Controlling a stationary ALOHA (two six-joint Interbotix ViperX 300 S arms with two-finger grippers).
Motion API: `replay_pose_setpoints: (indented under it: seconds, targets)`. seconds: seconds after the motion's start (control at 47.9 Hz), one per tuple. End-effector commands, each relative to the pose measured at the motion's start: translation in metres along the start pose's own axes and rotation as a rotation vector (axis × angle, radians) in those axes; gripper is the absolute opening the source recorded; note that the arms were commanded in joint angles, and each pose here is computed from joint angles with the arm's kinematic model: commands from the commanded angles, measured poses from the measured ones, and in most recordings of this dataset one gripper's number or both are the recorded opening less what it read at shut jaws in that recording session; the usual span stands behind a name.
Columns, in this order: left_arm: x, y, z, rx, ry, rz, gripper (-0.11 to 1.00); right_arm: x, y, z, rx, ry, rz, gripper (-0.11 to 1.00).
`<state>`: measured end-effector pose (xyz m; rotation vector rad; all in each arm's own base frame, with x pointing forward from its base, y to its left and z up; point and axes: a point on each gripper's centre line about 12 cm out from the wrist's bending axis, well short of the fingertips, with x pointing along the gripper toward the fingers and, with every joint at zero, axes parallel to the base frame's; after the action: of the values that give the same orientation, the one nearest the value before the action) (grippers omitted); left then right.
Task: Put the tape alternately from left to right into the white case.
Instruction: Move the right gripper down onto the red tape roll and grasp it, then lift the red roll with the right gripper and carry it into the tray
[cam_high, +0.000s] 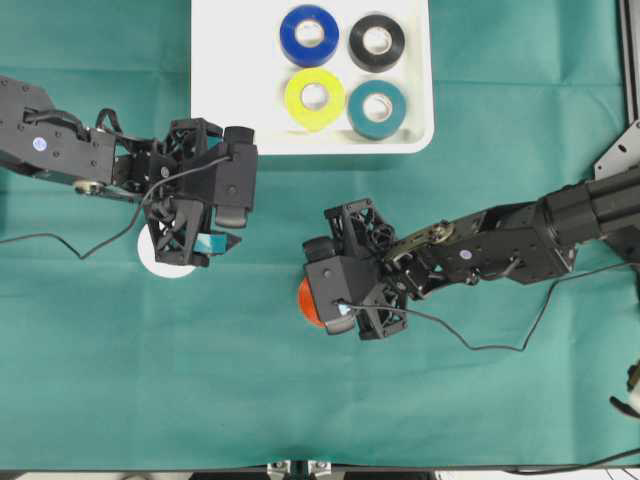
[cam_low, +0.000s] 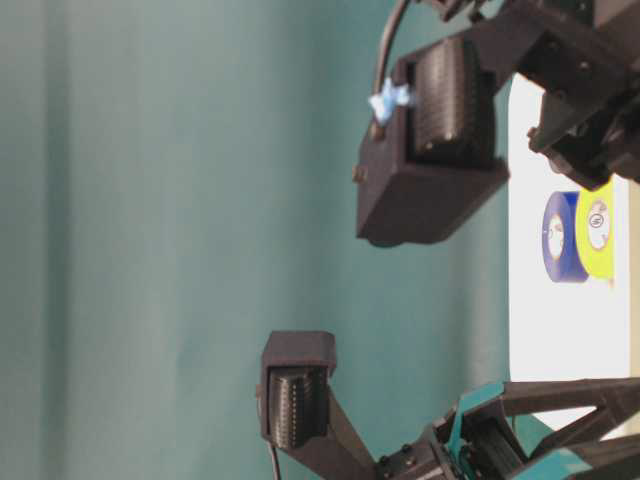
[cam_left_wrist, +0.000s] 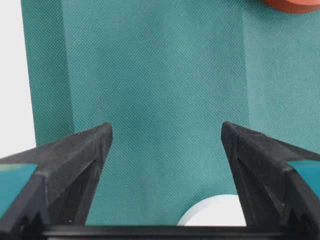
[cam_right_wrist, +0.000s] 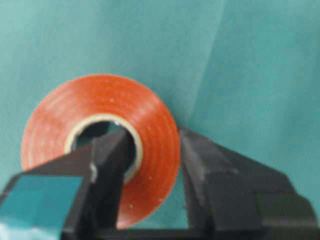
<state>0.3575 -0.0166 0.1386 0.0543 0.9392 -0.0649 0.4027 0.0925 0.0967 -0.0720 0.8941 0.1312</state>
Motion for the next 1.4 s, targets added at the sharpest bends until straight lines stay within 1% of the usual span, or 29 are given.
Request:
replay_pose_setpoints:
  seconds: [0.0, 0.334, 0.668, 1.003, 1.065, 1.19, 1.378]
  targets:
    - [-0.009, -0.001, 0.01, 0.0, -0.043, 0.0, 0.44, -0.006, 0.0, 0.014, 0.004, -0.042, 0.005, 0.3]
    - [-0.009, -0.001, 0.01, 0.0, -0.043, 0.0, 0.44, -0.019, 0.001, 0.022, 0.001, -0.075, 0.007, 0.29]
    - [-0.008, -0.003, 0.007, 0.002, -0.034, -0.004, 0.44, -0.063, -0.002, 0.032, 0.006, -0.154, 0.008, 0.28]
    - [-0.009, -0.003, 0.006, 0.002, -0.034, -0.004, 0.44, -0.066, -0.003, 0.031, -0.001, -0.158, 0.005, 0.28]
    - [-0.009, -0.003, 0.007, 0.003, -0.037, -0.004, 0.44, -0.066, -0.007, 0.032, 0.004, -0.158, -0.001, 0.28]
    - [-0.009, -0.005, 0.007, 0.007, -0.039, -0.007, 0.44, -0.066, -0.022, 0.035, 0.025, -0.165, -0.027, 0.28]
    - [-0.009, -0.007, 0.007, 0.012, -0.036, -0.011, 0.44, -0.067, -0.058, 0.041, 0.061, -0.183, -0.094, 0.28]
